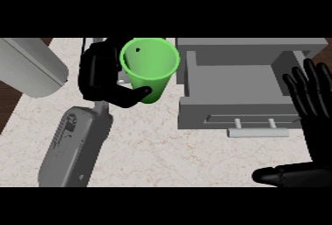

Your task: Pick up the cup, place it into the drawer and close the drawer

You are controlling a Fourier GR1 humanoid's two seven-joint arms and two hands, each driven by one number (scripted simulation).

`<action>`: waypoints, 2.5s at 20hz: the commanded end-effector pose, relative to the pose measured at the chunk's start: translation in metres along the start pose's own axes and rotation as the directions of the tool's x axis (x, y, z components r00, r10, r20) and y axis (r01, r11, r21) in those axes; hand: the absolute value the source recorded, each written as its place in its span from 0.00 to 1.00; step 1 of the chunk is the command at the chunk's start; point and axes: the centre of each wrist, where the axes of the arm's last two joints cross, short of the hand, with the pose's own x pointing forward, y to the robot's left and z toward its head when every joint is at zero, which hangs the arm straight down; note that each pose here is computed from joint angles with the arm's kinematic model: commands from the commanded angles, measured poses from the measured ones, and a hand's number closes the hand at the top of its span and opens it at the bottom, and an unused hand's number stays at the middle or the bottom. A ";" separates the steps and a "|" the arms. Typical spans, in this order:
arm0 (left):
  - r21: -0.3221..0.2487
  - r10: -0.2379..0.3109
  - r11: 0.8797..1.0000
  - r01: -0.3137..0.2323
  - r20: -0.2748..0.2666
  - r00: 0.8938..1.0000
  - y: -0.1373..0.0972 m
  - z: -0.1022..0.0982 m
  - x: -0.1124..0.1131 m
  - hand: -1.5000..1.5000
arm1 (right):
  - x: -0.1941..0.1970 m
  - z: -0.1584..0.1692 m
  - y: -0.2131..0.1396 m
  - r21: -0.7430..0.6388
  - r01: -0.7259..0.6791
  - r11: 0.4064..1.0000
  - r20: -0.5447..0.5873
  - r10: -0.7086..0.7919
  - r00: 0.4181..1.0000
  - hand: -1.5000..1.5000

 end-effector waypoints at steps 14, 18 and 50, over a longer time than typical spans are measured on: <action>-0.077 -0.113 0.991 0.107 -0.087 0.990 -0.082 -0.074 0.018 1.00 | 0.002 -0.006 -0.029 -0.004 -0.008 1.000 -0.006 0.008 1.000 0.00; -0.065 -0.139 0.989 0.133 -0.115 0.984 -0.085 -0.092 -0.002 1.00 | -0.011 0.005 -0.009 -0.013 0.002 1.000 0.004 -0.002 1.000 0.00; -0.181 -0.485 0.873 0.452 -0.228 0.844 -0.120 -0.086 -0.061 0.00 | -0.013 -0.024 0.015 0.071 0.051 0.996 0.039 -0.054 0.998 0.00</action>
